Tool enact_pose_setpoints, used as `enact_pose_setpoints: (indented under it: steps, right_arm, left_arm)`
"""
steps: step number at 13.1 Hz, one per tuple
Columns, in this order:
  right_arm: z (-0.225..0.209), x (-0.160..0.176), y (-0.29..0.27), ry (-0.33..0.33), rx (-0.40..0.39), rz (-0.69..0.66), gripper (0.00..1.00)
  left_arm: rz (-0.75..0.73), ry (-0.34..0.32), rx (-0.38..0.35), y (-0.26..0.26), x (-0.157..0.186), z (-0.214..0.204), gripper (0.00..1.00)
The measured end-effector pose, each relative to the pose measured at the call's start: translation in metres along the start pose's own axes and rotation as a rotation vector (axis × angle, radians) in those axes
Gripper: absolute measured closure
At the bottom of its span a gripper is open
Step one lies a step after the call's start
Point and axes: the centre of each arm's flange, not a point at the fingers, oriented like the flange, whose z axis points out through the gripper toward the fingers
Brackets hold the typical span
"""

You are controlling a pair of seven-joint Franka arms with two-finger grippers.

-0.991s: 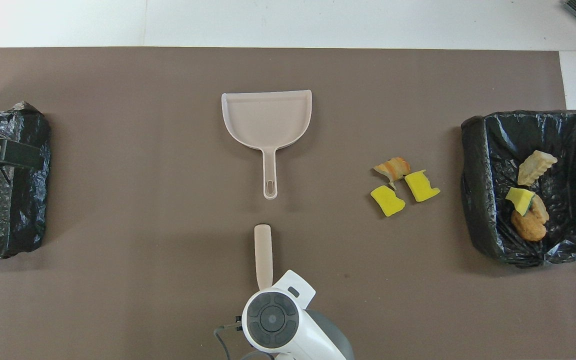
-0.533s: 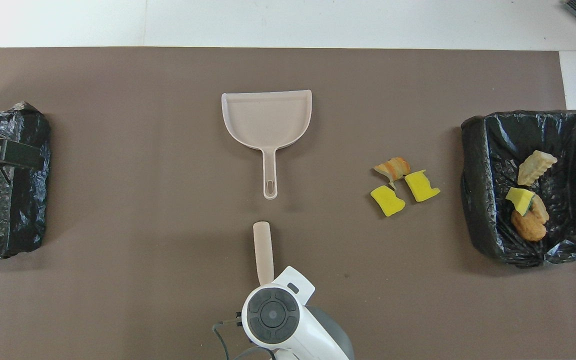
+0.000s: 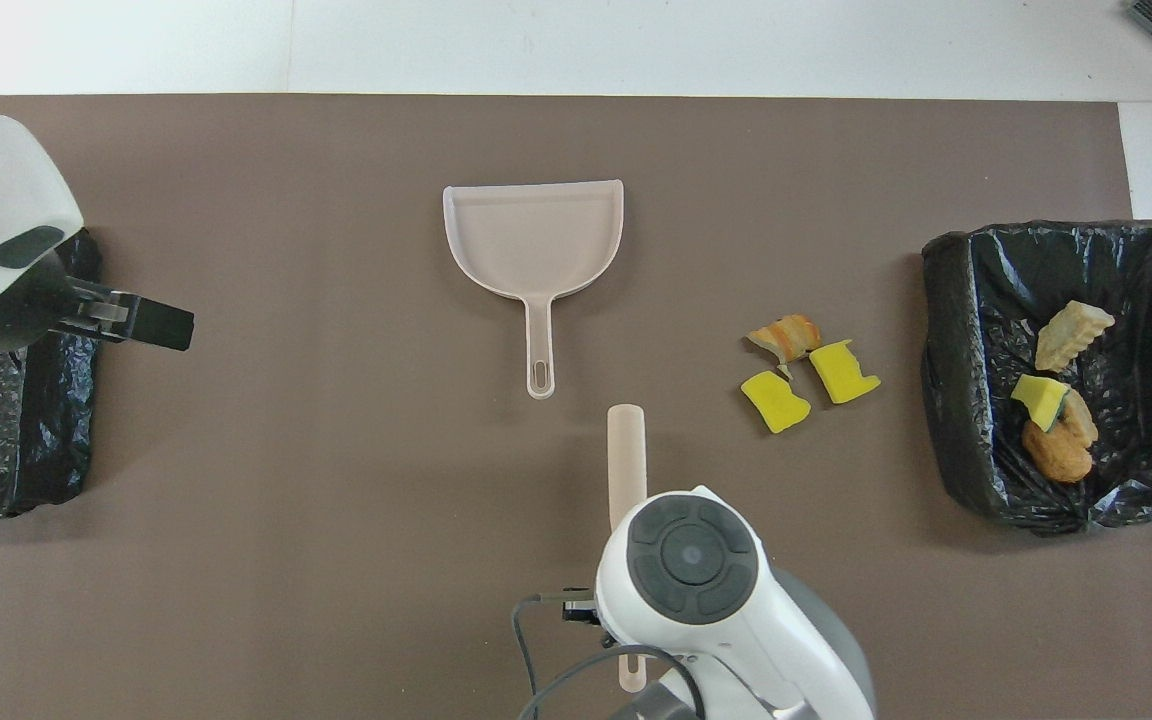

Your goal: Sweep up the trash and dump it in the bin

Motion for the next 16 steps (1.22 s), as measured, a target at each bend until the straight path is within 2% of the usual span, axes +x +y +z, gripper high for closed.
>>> enact_pose_setpoints:
  steps: [2, 3, 5, 7, 8, 12, 16]
  right_arm:
    - [-0.019, 0.011, 0.035, -0.001, -0.005, 0.028, 0.74]
    - [-0.021, 0.022, 0.050, 0.018, -0.028, 0.028, 0.74]
    - [-0.019, 0.057, 0.094, 0.074, -0.138, 0.008, 0.74]
    - [-0.016, 0.090, 0.141, 0.099, -0.252, -0.034, 0.74]
    - [-0.015, 0.102, 0.162, 0.100, -0.294, -0.051, 0.74]
    - [-0.005, 0.136, 0.229, 0.070, -0.382, -0.109, 0.74]
    - [0.024, 0.157, 0.237, 0.041, -0.396, -0.138, 0.74]
  left_arm:
    - [0.048, 0.041, -0.011, 0.029, 0.010, 0.019, 0.00]
    - [0.063, 0.061, -0.015, 0.044, 0.015, 0.032, 0.00]
    - [0.065, 0.092, -0.023, 0.069, 0.024, 0.059, 0.00]
    - [0.040, 0.106, -0.035, 0.098, 0.032, 0.088, 0.00]
    - [0.013, 0.114, -0.043, 0.116, 0.036, 0.104, 0.00]
    - [-0.049, 0.124, -0.071, 0.193, 0.053, 0.180, 0.00]
    - [-0.076, 0.122, -0.087, 0.232, 0.055, 0.233, 0.00]
